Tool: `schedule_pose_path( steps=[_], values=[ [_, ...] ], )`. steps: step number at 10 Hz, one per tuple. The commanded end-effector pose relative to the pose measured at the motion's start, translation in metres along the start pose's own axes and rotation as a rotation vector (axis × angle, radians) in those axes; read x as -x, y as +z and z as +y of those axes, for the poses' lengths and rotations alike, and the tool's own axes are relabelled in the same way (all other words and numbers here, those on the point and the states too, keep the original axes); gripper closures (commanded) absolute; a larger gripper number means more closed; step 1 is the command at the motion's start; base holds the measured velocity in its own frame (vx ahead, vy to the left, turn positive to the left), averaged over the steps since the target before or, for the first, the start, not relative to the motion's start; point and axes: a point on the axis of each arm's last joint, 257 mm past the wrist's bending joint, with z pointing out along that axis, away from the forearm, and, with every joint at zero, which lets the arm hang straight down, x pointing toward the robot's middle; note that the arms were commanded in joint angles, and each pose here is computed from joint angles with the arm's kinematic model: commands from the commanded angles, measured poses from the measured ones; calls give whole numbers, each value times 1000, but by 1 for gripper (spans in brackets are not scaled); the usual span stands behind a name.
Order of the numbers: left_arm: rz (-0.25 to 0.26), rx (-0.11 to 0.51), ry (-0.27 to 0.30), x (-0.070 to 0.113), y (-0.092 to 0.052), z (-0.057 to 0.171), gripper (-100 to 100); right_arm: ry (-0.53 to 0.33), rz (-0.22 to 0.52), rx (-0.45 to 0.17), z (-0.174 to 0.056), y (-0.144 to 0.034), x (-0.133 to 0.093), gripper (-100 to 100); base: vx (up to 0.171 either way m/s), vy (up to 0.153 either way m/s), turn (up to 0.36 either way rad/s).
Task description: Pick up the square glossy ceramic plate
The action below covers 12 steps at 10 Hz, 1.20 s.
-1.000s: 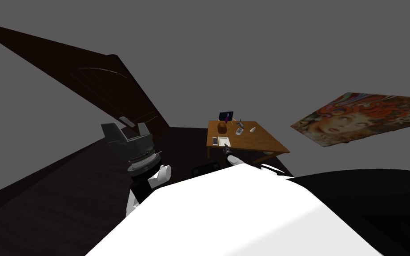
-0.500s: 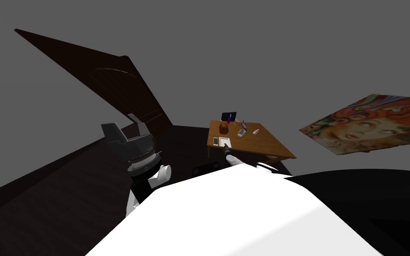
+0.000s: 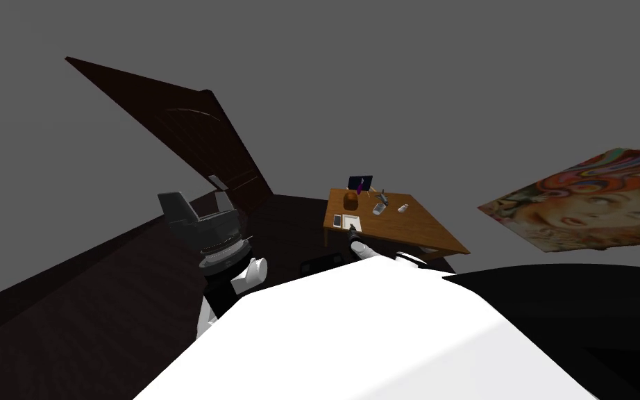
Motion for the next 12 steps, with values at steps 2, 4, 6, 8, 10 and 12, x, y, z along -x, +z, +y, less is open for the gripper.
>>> schedule_pose_path(
  steps=[2, 4, 6, 8, 10, 12],
  values=[
    [0, 0, 0, 0, 0, 0, 0, 0, 0, 0, 0, 0, 0, 100, -7, 3, -4],
    [0, 0, 0, 0, 0, 0, 0, -1, -2, 3, 2, -1, 1, 100, 0, 0, 0],
    [0, 0, 0, 0, 0, 0, 0, -2, -2, 3, 2, -1, 1, 0, 0, 0, 0],
    [0, 0, 0, 0, 0, 0, 0, -14, -22, 2, -1, -3, 0, 100, 28, 34, -157],
    [0, 0, 0, 0, 0, 0, 0, -27, -41, 3, -2, -6, 0, 100, 34, 55, -111],
    [0, 0, 0, 0, 0, 0, 0, -39, -59, 5, -3, -9, 1, 100, 20, 48, -114]
  ],
)
